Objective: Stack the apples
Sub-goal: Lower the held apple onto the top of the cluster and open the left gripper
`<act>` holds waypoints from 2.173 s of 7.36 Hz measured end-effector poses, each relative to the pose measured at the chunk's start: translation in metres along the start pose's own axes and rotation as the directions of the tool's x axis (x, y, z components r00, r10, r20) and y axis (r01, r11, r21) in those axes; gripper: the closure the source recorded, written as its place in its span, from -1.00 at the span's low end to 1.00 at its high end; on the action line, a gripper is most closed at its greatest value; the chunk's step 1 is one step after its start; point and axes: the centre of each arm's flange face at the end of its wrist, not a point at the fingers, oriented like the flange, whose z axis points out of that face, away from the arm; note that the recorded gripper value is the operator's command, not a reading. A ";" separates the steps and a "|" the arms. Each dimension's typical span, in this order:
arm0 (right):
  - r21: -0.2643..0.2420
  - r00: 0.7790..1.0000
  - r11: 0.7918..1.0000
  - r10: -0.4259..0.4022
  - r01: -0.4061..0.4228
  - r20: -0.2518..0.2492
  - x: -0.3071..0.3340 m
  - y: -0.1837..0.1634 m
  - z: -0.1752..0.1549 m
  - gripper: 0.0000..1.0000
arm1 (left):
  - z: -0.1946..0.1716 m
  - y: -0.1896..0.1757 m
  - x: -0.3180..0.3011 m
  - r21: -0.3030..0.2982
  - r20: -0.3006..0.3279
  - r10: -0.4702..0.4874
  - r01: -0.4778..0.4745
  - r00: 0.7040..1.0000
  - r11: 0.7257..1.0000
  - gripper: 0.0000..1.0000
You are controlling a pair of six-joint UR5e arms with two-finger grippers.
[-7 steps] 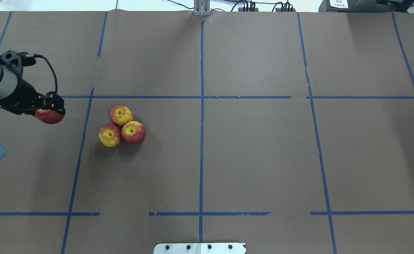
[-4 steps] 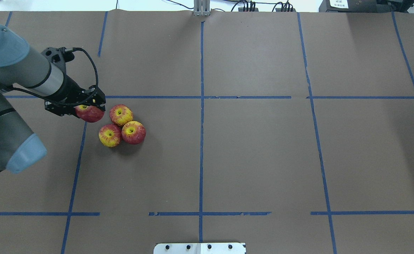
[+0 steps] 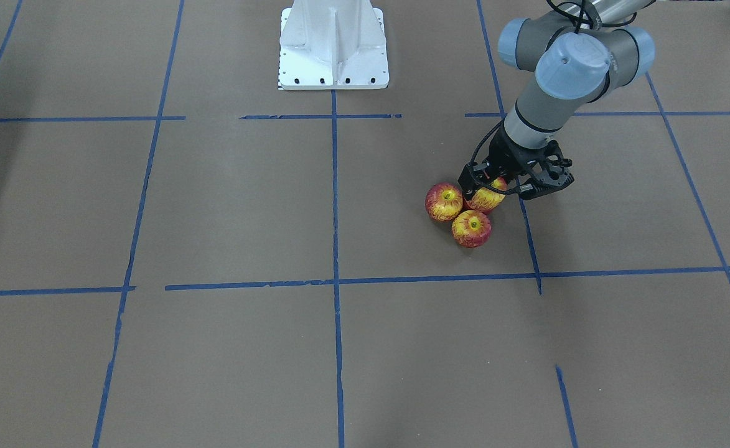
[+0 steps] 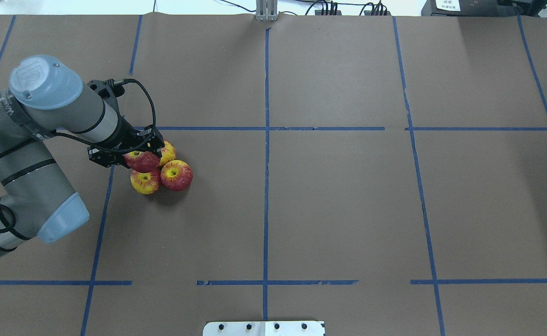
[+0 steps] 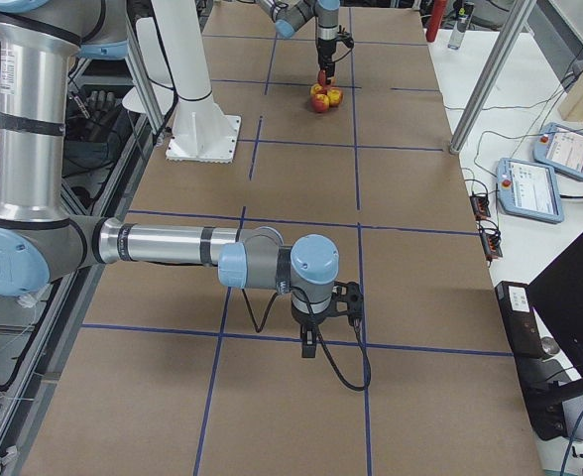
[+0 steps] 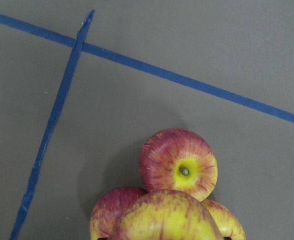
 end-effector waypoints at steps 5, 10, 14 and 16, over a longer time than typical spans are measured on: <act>0.000 1.000 1.000 0.000 0.000 0.000 0.000 0.000 0.000 -1.00 | 0.013 0.002 0.010 -0.013 0.011 -0.023 0.024 1.000 1.000 0.17; 0.000 1.000 1.000 0.000 0.000 0.000 0.000 0.000 0.000 -1.00 | 0.014 0.003 0.013 -0.014 0.009 -0.021 0.022 1.000 1.000 -0.68; 0.000 1.000 1.000 0.000 0.000 0.000 0.000 0.000 0.000 -1.00 | 0.012 0.003 0.012 -0.013 0.008 -0.022 0.022 1.000 1.000 -0.98; 0.000 1.000 1.000 0.000 0.000 0.000 0.000 0.000 0.000 -1.00 | 0.008 0.000 0.011 -0.005 0.002 -0.028 0.028 1.000 1.000 -1.00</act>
